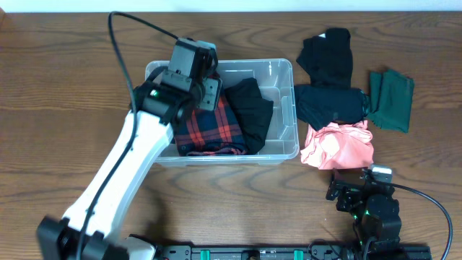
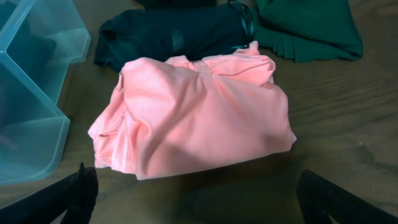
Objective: Pack container
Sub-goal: 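Smooth the plaid shirt edges inside the bin with the left gripper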
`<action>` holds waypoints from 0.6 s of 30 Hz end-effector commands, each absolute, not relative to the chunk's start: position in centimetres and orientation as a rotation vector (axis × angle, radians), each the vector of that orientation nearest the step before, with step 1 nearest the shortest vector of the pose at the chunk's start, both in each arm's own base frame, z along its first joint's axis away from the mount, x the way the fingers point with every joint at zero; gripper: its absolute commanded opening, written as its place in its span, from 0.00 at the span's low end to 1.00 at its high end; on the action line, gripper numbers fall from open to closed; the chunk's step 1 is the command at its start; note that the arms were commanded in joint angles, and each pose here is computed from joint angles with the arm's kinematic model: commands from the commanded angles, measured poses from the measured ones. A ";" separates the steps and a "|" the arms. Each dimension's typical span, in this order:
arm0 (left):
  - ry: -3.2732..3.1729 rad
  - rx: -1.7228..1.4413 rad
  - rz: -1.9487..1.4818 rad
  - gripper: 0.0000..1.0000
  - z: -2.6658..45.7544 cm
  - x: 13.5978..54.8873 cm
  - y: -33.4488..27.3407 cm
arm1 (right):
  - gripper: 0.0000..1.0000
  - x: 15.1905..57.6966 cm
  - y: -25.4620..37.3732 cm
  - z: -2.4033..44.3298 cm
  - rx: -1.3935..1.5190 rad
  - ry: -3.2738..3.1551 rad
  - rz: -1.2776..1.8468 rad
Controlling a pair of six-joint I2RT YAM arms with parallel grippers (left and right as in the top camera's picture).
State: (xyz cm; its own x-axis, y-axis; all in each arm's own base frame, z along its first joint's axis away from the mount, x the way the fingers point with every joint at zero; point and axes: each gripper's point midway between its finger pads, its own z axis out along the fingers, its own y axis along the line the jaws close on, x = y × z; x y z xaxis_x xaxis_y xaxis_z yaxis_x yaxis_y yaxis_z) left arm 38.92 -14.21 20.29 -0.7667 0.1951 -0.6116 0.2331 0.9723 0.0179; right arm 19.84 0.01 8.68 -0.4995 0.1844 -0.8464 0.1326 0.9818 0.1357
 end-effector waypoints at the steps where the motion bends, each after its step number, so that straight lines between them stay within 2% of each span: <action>1: 2.590 0.282 0.046 0.63 14.0 40.1 -12.2 | 0.99 19.8 -0.2 8.6 0.243 2.098 0.065; 5: 2.758 0.296 0.086 0.64 7.3 40.0 -11.6 | 0.99 19.8 -0.2 8.6 0.243 2.098 0.065; 10: 2.971 0.338 0.061 0.63 0.9 37.5 -11.8 | 0.99 19.8 -0.2 8.6 0.243 2.098 0.065; 14: 2.990 0.336 0.070 0.63 1.4 37.0 -11.6 | 0.99 19.8 -0.2 8.6 0.243 2.098 0.065; 18: 2.921 0.322 0.044 0.63 6.2 37.9 -11.9 | 0.99 19.8 -0.2 8.6 0.243 2.098 0.065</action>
State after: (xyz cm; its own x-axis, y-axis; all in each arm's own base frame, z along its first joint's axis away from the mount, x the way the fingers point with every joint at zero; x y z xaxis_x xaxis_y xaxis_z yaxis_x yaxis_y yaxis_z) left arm 40.39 -12.49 7.82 -0.9308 0.1965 -0.3081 0.1916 0.9804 0.0464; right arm 19.84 0.01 8.68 -0.4995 0.1844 -0.8464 0.1326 0.9818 0.1357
